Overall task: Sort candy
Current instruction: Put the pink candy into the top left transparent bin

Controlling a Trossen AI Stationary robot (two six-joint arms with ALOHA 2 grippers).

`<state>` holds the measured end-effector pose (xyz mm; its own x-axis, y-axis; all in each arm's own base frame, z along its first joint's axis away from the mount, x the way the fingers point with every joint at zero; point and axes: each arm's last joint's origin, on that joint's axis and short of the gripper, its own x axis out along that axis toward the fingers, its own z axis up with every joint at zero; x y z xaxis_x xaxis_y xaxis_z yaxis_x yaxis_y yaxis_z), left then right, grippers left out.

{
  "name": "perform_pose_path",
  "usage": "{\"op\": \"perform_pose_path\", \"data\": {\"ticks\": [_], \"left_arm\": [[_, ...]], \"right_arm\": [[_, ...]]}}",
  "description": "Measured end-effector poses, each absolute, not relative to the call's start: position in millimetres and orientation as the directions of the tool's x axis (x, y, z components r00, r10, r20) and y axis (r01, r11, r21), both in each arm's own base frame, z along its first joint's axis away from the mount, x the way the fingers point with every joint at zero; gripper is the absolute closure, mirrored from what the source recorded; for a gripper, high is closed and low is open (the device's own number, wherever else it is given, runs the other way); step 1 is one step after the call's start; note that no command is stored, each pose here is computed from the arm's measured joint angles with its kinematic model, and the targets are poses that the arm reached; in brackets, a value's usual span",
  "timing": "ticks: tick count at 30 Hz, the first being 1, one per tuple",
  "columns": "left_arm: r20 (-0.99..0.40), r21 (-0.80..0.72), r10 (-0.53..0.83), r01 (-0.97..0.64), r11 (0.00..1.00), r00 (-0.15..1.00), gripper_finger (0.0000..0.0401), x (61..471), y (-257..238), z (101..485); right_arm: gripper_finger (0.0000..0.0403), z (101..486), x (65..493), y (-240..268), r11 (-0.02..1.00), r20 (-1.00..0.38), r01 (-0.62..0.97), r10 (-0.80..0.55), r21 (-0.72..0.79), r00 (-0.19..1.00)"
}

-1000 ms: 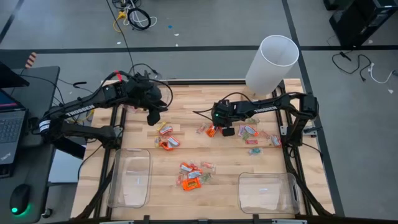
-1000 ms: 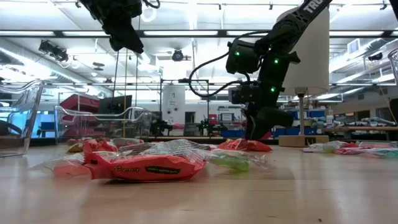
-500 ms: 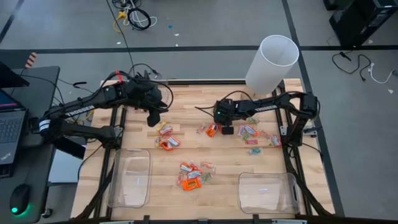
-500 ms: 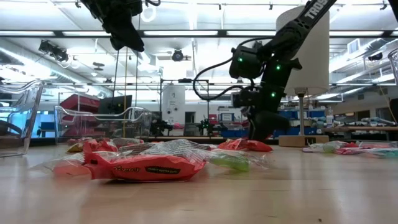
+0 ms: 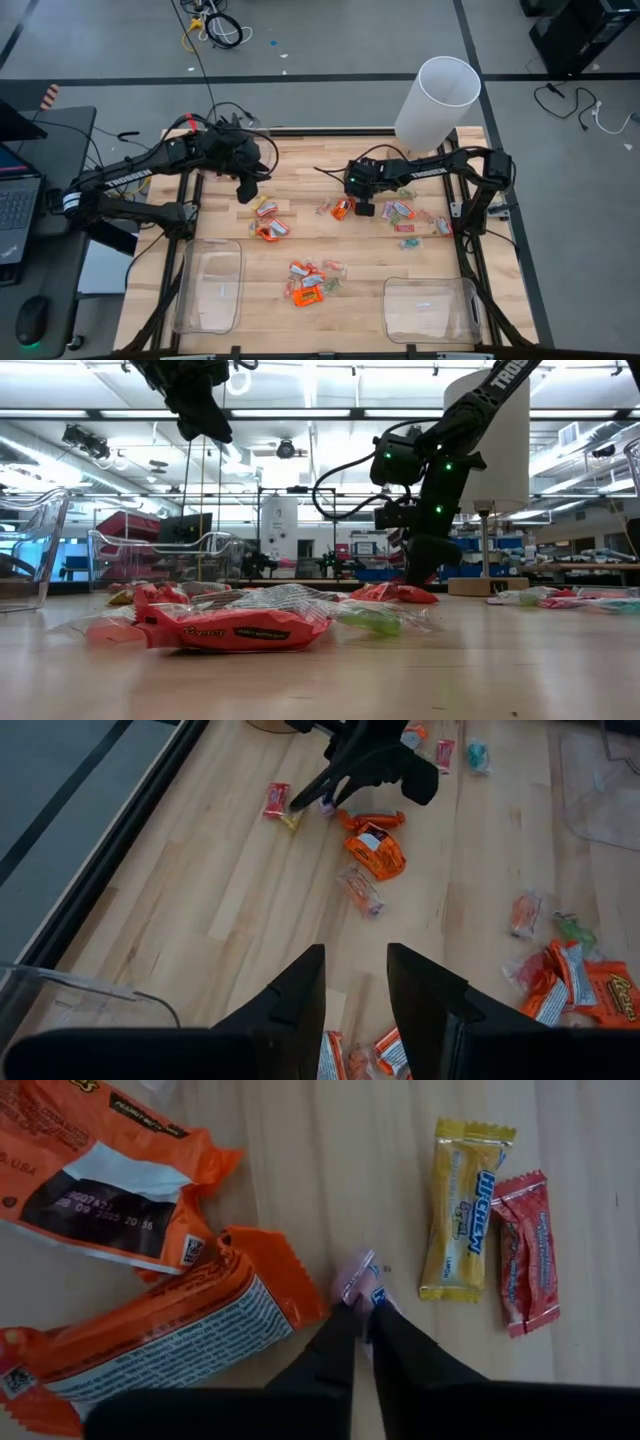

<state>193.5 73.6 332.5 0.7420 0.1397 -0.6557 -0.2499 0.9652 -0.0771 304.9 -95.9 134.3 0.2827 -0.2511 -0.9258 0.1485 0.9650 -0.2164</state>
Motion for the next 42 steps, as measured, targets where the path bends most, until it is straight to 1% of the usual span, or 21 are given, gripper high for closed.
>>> {"op": "perform_pose_path", "data": {"ticks": [3, 7, 10, 14, 22, 26, 30, 35, 39, 42], "left_arm": [[-0.640, -0.080, 0.145, -0.253, 0.964, 0.754, 0.0288, 194.7, 74.0, 334.0], [-0.627, -0.078, 0.149, -0.252, 0.965, 0.765, 0.0288, 195.8, 74.5, 335.3], [-0.626, -0.078, 0.149, -0.251, 0.965, 0.765, 0.0288, 195.8, 74.5, 335.4], [-0.625, -0.077, 0.150, -0.251, 0.965, 0.766, 0.0288, 195.9, 74.5, 335.5], [-0.621, -0.077, 0.151, -0.251, 0.965, 0.769, 0.0288, 196.2, 74.6, 335.8], [-0.597, -0.075, 0.154, -0.245, 0.967, 0.787, 0.0288, 198.3, 75.2, 336.3], [-0.575, -0.049, 0.138, -0.202, 0.978, 0.806, 0.0288, 202.5, 72.0, 333.0], [-0.547, -0.005, 0.098, -0.120, 0.993, 0.832, 0.0288, 208.8, 62.4, 331.2], [-0.519, 0.021, 0.043, -0.038, 0.999, 0.854, 0.0288, 213.2, 51.8, 333.7], [-0.501, 0.035, -0.039, 0.066, 0.997, 0.865, 0.0288, 215.6, 43.3, 335.1]], "right_arm": [[0.0399, 134.3, 304.9, -95.6, 0.964, -0.926, 0.156, -0.250, -0.213, 0.282], [0.0399, 135.2, 305.3, -94.5, 0.962, -0.927, 0.182, -0.247, -0.201, 0.283], [0.0402, 137.6, 308.1, -90.3, 0.966, -0.930, 0.171, -0.235, -0.193, 0.282], [0.0403, 143.8, 314.2, -81.1, 0.962, -0.920, 0.163, -0.260, -0.220, 0.293], [0.0403, 178.1, 315.2, -65.6, 0.948, -0.863, 0.207, -0.309, -0.243, 0.401], [0.0403, 201.4, 313.0, -57.0, 0.947, -0.812, 0.222, -0.313, -0.231, 0.493], [0.0403, 226.8, 314.3, -47.4, 0.967, -0.726, 0.189, -0.252, -0.168, 0.640], [0.0403, 249.8, 320.1, -35.5, 0.993, -0.594, 0.079, -0.118, -0.090, 0.796], [0.0403, 259.5, 329.3, -27.2, 0.997, -0.477, -0.053, 0.025, -0.047, 0.879], [0.0403, 264.2, 335.6, -22.0, 0.987, -0.393, -0.159, 0.136, -0.027, 0.910]]}}
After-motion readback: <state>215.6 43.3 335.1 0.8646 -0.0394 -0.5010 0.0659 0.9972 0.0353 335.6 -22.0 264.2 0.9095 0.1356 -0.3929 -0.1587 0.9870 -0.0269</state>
